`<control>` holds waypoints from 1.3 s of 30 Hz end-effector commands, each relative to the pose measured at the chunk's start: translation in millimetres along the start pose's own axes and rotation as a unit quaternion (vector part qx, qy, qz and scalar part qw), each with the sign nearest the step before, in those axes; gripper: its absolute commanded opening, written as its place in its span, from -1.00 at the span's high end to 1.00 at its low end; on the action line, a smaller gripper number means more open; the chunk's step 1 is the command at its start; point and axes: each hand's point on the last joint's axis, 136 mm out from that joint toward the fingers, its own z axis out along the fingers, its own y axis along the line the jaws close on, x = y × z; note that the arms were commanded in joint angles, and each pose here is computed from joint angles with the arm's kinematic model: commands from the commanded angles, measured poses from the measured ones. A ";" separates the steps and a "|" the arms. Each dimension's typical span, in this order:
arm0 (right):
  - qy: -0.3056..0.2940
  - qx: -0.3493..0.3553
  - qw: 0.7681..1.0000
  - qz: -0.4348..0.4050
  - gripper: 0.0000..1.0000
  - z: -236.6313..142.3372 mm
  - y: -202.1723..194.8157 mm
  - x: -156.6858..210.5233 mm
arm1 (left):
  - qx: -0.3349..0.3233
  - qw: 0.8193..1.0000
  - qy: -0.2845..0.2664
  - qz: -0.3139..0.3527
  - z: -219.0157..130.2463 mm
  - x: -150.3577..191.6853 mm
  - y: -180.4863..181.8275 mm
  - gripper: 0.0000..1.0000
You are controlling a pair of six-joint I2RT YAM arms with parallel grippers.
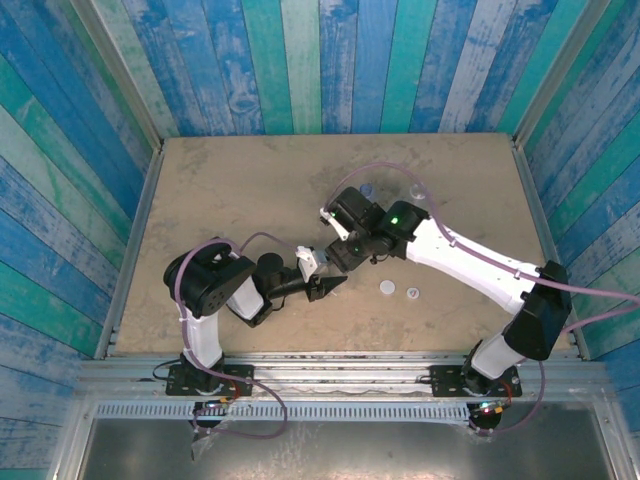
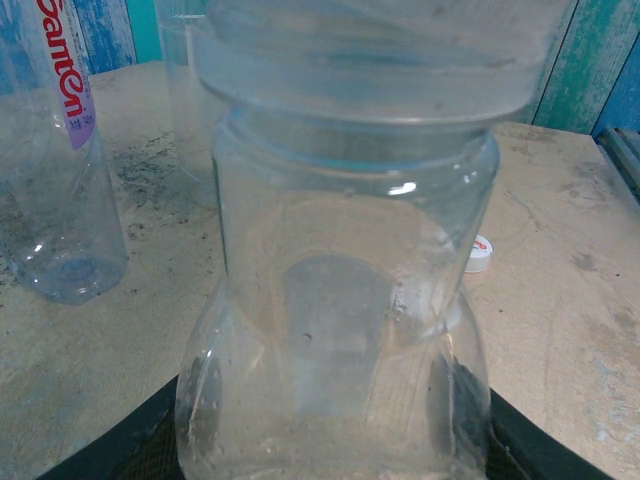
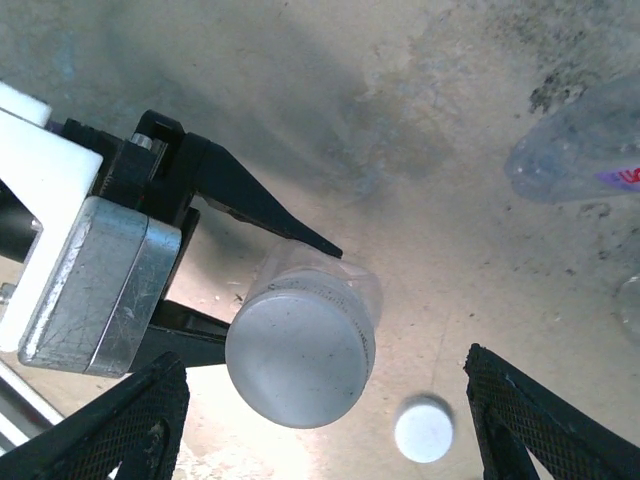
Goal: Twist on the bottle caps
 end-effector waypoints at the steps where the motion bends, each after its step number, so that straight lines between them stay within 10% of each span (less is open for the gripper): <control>1: -0.004 0.034 0.998 -0.044 -0.48 -2.1 -3.9 -2.8 | 0.002 0.999 0.035 -0.026 -2.2 25.3 -2.6 -0.10; 39: 0.010 0.017 0.999 -0.027 0.15 3.7 7.0 -5.6 | 0.007 0.999 0.036 -0.027 -1.6 25.7 -2.9 -0.09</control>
